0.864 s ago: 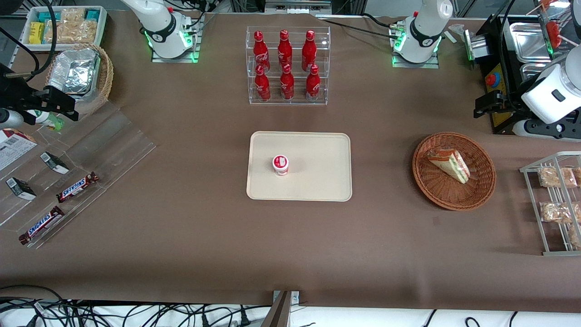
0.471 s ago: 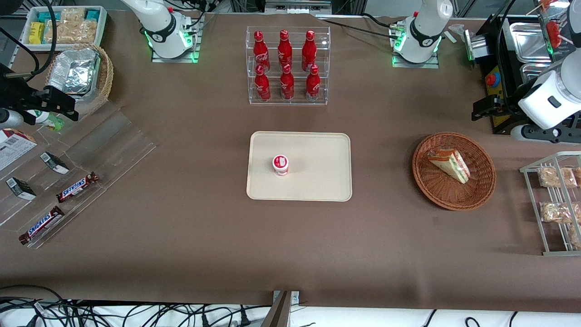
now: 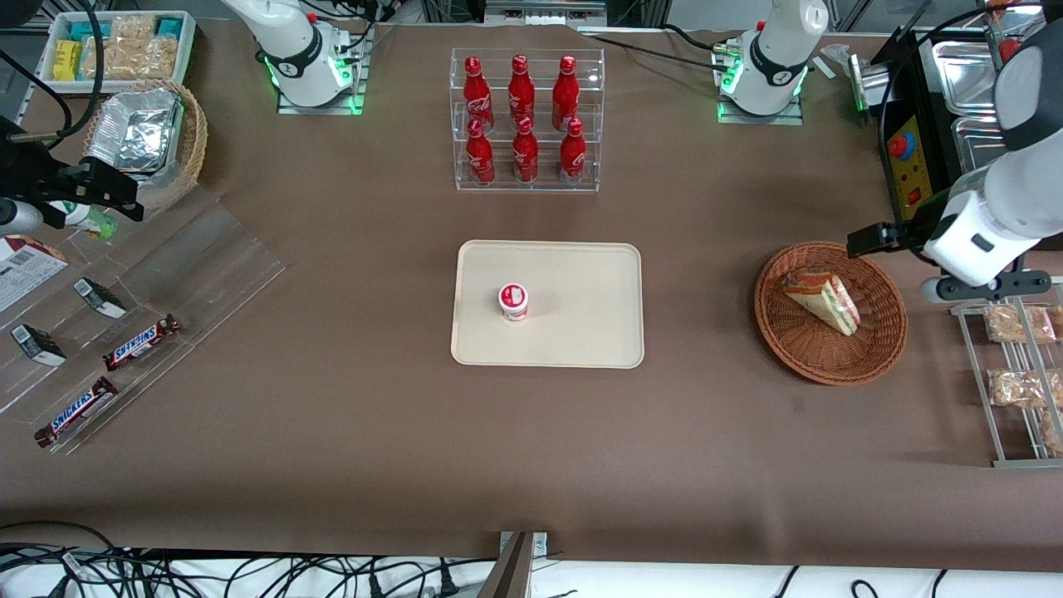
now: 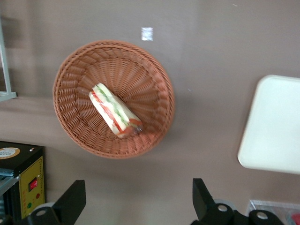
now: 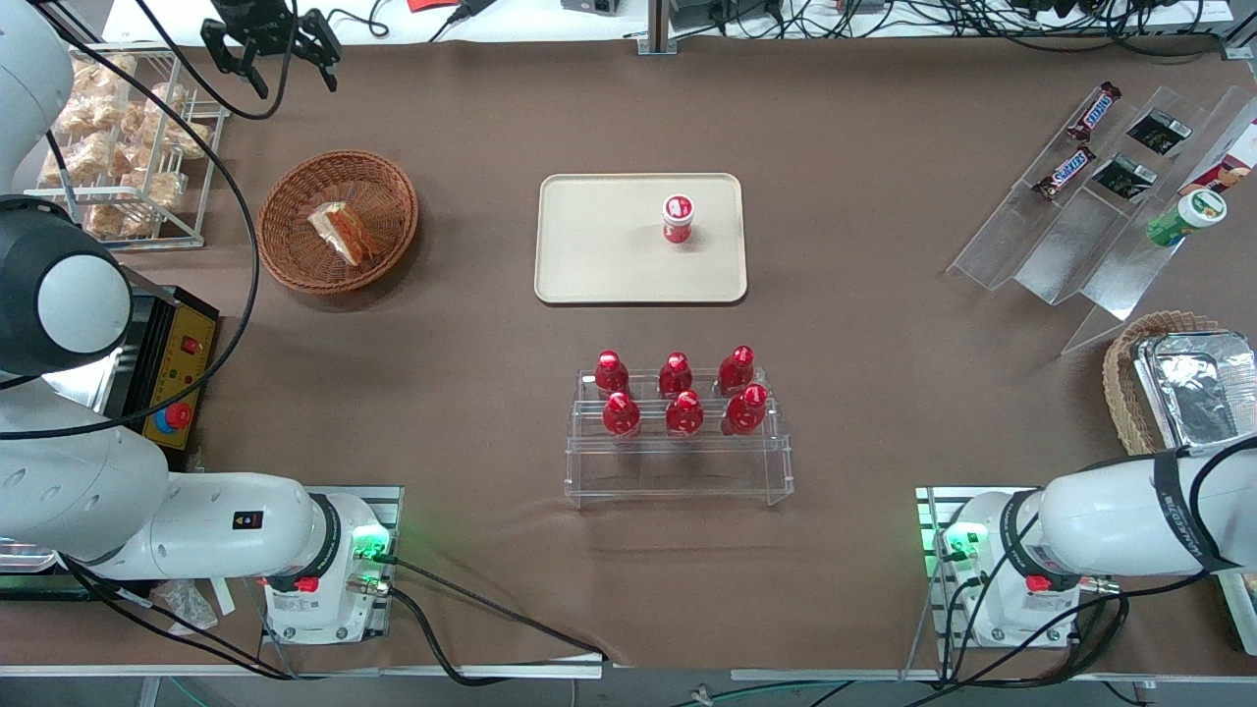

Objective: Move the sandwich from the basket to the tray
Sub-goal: 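Move the left gripper over the wrapped sandwich in the wicker basket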

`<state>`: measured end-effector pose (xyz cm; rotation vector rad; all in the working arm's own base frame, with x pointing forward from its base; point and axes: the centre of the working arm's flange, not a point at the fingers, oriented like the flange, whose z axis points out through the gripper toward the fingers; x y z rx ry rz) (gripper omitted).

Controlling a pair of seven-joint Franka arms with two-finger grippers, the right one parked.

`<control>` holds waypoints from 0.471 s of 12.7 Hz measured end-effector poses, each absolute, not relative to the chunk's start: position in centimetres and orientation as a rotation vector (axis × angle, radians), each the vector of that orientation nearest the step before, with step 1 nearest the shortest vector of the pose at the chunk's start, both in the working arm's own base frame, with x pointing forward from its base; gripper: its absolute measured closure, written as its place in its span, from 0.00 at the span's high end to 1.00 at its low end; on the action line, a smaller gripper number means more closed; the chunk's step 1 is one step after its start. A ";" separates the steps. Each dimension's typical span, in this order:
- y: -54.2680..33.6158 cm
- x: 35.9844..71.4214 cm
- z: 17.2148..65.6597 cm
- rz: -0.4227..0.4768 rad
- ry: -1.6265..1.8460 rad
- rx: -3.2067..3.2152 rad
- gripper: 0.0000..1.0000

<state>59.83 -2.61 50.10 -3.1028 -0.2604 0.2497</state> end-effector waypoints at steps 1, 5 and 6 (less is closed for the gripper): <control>-2.6 59.9 48.7 0.234 -0.323 -3.091 1.00; -2.0 59.7 43.0 0.125 -0.628 -3.010 1.00; -1.2 59.5 41.5 0.105 -0.674 -2.999 1.00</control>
